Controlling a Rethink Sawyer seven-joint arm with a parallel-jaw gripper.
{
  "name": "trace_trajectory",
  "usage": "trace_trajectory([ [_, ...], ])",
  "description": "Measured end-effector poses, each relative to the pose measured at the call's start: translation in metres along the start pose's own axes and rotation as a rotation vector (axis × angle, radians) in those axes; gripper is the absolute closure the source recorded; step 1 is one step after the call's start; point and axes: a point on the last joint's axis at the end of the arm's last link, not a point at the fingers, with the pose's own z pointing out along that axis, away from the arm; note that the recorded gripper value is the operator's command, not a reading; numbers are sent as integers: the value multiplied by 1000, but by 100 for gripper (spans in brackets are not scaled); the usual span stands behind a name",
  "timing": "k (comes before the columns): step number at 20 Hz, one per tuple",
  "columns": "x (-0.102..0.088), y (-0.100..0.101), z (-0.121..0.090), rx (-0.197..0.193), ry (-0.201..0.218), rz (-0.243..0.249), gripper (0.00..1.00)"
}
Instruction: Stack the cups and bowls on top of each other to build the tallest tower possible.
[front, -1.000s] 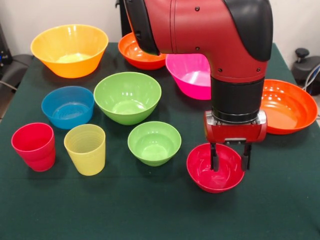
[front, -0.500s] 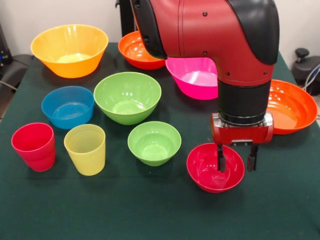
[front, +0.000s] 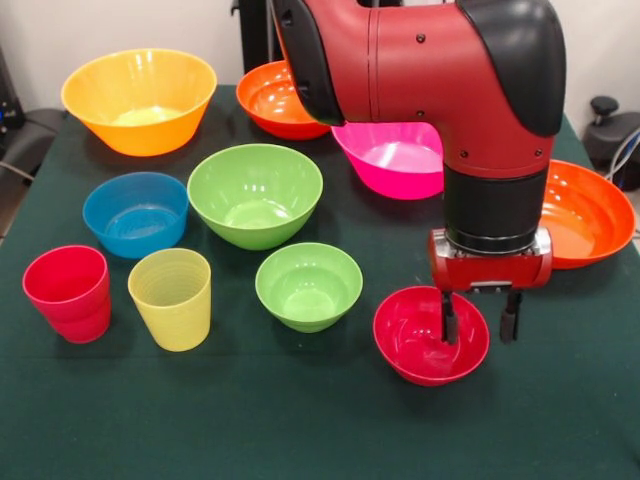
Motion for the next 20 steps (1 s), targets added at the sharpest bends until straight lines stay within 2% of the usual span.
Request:
trace_trajectory([
  [3,4,-2,4,4,8,0,0],
  [10,27,-11,22,51,46,-22,0],
  [14,29,-9,20,82,43,-48,0],
  [20,30,-8,20,89,45,-55,0],
])
